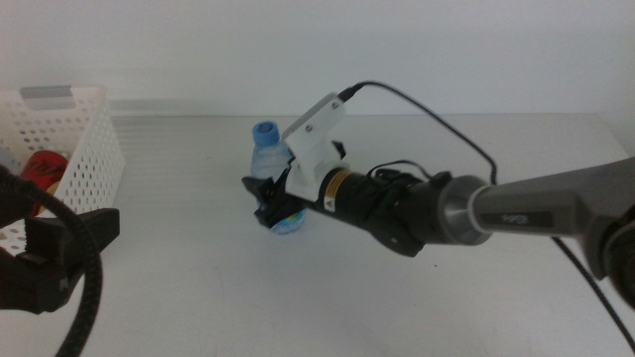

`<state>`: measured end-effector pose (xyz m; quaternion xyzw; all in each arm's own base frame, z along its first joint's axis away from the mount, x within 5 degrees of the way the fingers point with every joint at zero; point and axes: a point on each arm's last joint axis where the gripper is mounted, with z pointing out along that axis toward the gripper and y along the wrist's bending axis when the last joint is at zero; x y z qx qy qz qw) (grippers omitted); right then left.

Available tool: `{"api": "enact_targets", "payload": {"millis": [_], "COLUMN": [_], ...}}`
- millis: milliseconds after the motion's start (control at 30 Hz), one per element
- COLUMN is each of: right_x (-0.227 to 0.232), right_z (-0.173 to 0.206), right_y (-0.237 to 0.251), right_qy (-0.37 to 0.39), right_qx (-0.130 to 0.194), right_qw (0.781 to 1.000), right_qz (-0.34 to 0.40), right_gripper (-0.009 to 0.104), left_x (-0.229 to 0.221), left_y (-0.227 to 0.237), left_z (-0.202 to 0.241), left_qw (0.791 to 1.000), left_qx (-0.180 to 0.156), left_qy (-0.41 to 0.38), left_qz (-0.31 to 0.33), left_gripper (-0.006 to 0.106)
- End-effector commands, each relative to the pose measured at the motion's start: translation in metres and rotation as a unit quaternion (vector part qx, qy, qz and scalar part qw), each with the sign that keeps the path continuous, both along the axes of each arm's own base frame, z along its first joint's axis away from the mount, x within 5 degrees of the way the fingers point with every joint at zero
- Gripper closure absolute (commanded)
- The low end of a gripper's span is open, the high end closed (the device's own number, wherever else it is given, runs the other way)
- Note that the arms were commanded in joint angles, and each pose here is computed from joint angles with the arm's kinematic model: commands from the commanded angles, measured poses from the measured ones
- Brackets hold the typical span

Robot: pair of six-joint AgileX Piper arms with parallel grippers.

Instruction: Use arms to grab the bottles and put them into the dustbin to the left of the table.

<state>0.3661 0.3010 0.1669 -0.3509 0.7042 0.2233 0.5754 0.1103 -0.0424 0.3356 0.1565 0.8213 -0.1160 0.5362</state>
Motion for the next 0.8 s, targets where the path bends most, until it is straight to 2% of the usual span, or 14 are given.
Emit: {"api": "enact_targets", "payload": {"millis": [0,200,333,367,433,533,767], "right_x": [-0.001,-0.001,-0.001,-0.004,-0.007,-0.013,-0.052], "right_z": [0.053,0.039,0.039,0.036,0.038,0.042,0.062], "right_y": [0.009,0.014,0.014,0.011,0.009,-0.002,-0.042], "right_qy": [-0.070,-0.063,-0.063,-0.057,-0.049,-0.041,-0.028], "right_qx": [0.087,0.084,0.084,0.079,0.080,0.080,0.069], "right_qw": [0.994,0.994,0.994,0.995,0.995,0.996,0.997], "right_qz": [0.017,0.023,0.023,0.022,0.021,0.015,0.006], "right_gripper": [0.095,0.095,0.086,0.028,0.019,0.016,0.023], "left_x": [0.002,0.002,0.002,0.002,0.002,0.002,0.002], "left_y": [-0.001,-0.001,-0.001,-0.001,-0.001,-0.001,-0.001], "left_z": [0.015,0.015,0.015,0.015,0.015,0.015,0.015], "left_qw": [0.999,0.999,0.999,0.999,0.999,0.999,0.999], "left_qx": [-0.027,-0.027,-0.027,-0.027,-0.027,-0.027,-0.027], "left_qy": [-0.040,-0.040,-0.040,-0.040,-0.040,-0.040,-0.040], "left_qz": [0.007,0.007,0.007,0.007,0.007,0.007,0.007], "left_gripper": [0.014,0.014,0.014,0.014,0.014,0.014,0.014]}}
